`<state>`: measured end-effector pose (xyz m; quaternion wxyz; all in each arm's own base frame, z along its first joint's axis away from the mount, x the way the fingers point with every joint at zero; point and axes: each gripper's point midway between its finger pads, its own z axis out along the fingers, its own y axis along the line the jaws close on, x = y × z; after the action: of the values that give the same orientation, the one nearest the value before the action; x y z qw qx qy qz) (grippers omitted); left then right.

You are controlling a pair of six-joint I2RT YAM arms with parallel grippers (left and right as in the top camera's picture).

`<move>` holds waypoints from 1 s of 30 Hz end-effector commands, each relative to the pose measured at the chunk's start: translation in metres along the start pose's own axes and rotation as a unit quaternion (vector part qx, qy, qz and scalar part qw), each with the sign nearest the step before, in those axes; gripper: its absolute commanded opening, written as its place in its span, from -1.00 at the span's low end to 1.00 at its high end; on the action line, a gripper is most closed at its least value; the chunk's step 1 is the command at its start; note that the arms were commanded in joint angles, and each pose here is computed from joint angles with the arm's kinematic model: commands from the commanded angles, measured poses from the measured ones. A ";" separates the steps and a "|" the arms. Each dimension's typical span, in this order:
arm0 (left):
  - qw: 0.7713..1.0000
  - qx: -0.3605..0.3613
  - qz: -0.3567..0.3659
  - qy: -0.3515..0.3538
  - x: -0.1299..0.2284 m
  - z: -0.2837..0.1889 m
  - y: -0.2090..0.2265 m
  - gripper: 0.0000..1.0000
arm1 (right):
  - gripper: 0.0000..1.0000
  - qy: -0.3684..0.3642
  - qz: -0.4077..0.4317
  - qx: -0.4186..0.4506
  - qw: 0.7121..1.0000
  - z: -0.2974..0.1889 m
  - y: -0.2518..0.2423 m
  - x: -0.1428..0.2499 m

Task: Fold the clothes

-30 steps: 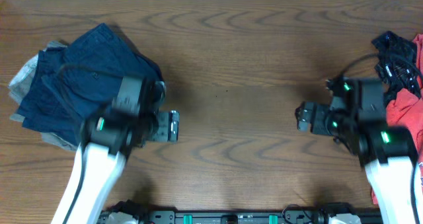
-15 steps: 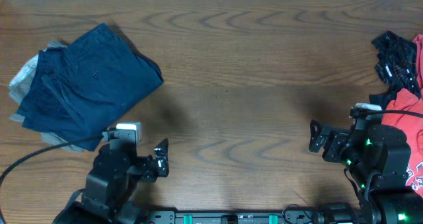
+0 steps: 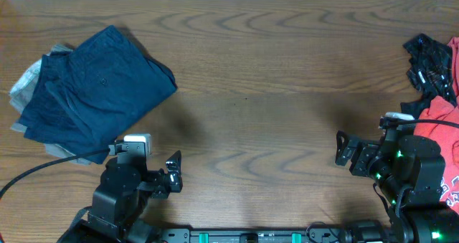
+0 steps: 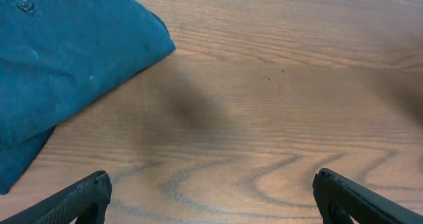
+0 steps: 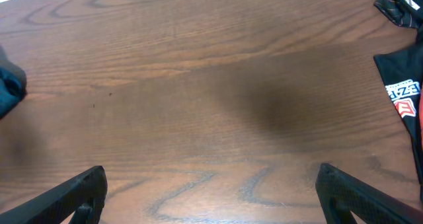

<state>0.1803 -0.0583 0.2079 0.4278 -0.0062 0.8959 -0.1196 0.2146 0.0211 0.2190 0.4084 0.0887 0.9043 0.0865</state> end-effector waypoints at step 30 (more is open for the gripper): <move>1.000 -0.004 -0.001 -0.001 0.001 0.000 0.002 0.96 | 0.98 -0.370 -0.121 -0.096 0.916 0.038 0.011 0.002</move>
<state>0.1802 -0.0575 0.2067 0.4269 -0.0069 0.8966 -0.1172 0.2395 0.0321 0.2108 0.7237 -0.0097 0.6825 0.1020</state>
